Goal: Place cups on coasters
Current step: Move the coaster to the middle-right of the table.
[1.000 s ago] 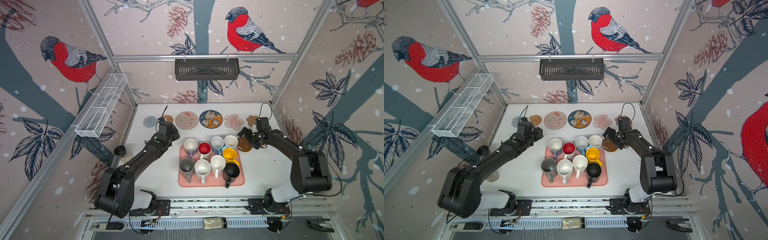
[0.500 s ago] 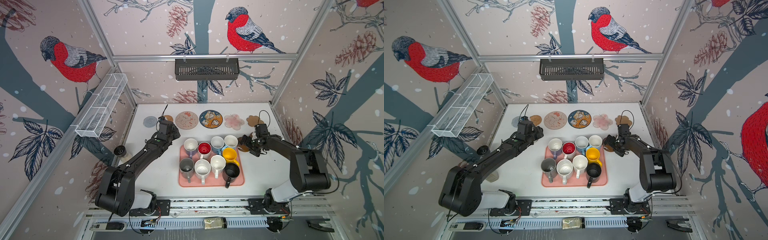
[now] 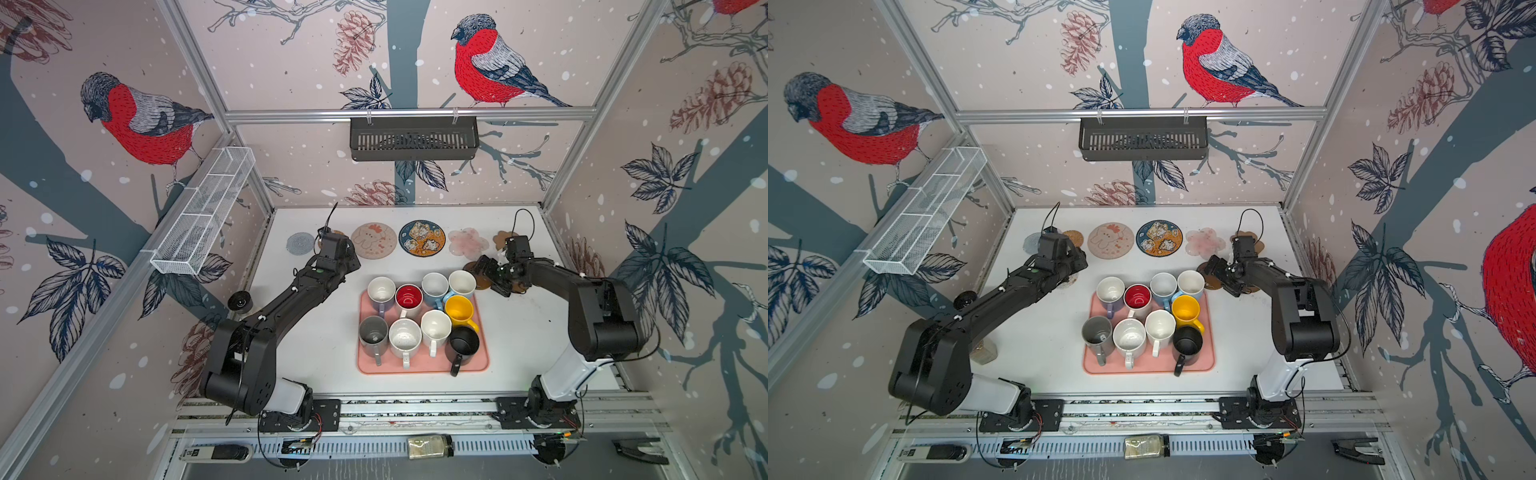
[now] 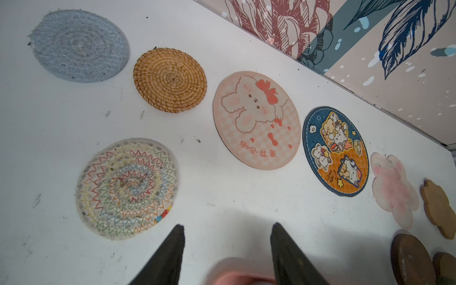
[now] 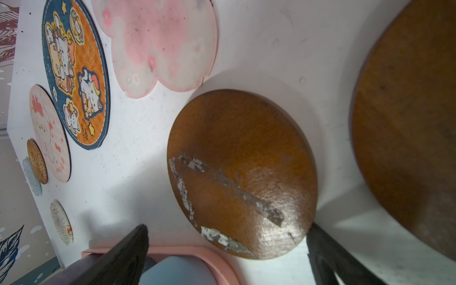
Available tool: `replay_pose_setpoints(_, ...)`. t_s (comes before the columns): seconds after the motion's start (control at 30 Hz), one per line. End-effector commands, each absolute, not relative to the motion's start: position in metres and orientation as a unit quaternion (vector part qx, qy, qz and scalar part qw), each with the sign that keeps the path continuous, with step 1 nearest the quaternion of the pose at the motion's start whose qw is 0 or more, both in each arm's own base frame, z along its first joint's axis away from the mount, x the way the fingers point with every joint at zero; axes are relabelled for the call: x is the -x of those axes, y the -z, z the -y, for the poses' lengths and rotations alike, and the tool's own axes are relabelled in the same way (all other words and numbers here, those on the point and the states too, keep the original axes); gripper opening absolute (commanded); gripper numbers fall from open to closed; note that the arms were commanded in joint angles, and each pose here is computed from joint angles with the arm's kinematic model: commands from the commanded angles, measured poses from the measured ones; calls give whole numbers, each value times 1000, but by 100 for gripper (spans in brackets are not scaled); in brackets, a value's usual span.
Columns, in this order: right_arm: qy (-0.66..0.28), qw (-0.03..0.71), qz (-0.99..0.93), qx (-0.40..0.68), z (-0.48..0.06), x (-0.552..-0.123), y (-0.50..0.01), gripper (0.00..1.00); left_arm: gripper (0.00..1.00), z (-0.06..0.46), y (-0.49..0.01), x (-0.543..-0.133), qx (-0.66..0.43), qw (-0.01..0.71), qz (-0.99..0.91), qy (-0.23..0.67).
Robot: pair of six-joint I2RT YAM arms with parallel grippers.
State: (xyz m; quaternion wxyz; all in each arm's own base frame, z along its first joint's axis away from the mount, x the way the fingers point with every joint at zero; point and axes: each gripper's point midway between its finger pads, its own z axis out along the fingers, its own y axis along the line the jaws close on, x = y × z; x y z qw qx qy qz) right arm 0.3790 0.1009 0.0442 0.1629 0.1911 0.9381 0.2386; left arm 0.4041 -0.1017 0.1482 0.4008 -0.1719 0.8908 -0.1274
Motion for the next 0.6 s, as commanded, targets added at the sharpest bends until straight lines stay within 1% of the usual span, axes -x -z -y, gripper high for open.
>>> replay_pose_setpoints(0.0,-235,169,-939,-184,-101,-375,-56,100,61,98,-150,-408,172,396,-894,121)
replay_pose_setpoints(0.07,-233,188,-937,-178,-100,-375,-68,99,72,98,-156,-412,173,398,-892,129)
replay_pose_setpoints(0.1,-229,202,-936,-178,-97,-375,-75,100,75,98,-156,-412,171,397,-892,130)
replay_pose_setpoints(0.13,-226,212,-934,-175,-96,-374,-81,99,76,97,-156,-412,169,397,-893,128)
replay_pose_setpoints(0.2,-217,236,-931,-172,-90,-378,-94,99,77,96,-174,-421,155,418,-886,124)
replay_pose_setpoints(0.33,-229,267,-920,-175,-89,-394,-115,100,76,85,-188,-430,155,418,-886,127)
replay_pose_setpoints(0.47,-234,304,-907,-172,-89,-419,-138,100,75,66,-207,-444,154,406,-891,131)
replay_pose_setpoints(0.57,-223,328,-903,-167,-87,-439,-151,99,67,46,-213,-454,149,386,-901,133)
